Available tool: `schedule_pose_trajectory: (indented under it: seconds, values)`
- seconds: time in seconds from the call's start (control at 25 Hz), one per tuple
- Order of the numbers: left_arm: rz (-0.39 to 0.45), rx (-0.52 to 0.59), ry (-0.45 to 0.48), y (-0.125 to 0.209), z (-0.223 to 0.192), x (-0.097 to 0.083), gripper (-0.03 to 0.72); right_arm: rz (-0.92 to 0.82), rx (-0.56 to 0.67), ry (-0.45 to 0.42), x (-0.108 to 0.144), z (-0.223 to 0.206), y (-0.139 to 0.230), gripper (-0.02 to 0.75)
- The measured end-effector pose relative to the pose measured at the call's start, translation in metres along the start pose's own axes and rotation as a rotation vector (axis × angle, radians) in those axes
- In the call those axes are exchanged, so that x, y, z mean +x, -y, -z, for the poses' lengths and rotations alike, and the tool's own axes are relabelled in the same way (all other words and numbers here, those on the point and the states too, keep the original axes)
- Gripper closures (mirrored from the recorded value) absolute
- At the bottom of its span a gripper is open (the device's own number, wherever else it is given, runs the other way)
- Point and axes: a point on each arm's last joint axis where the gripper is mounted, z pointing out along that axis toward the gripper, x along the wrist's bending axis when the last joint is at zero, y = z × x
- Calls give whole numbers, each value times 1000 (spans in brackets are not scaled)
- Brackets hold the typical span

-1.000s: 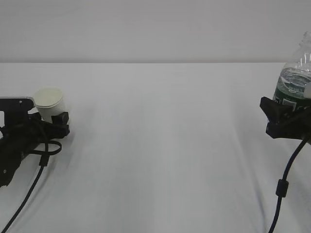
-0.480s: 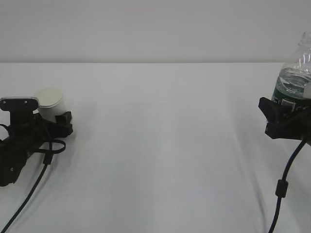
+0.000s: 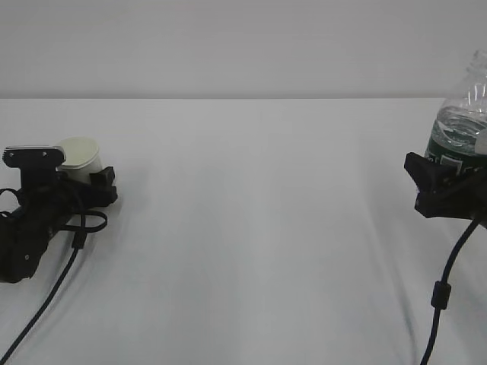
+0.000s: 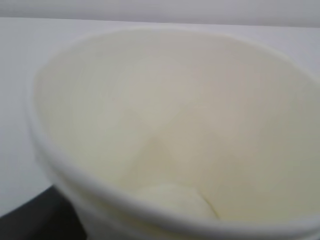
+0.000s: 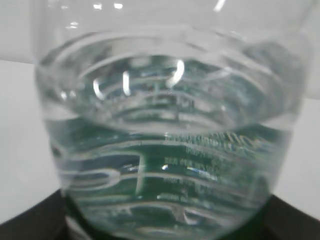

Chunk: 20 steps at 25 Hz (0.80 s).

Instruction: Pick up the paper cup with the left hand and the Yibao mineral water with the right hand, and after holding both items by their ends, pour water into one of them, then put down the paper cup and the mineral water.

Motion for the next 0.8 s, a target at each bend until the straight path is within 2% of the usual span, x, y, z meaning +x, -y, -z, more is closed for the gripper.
schedule_pose_trajectory:
  seconds: [0.8]
  values:
    - [4, 9, -22, 4, -2, 8, 139, 6, 8, -12, 1, 0, 1, 276]
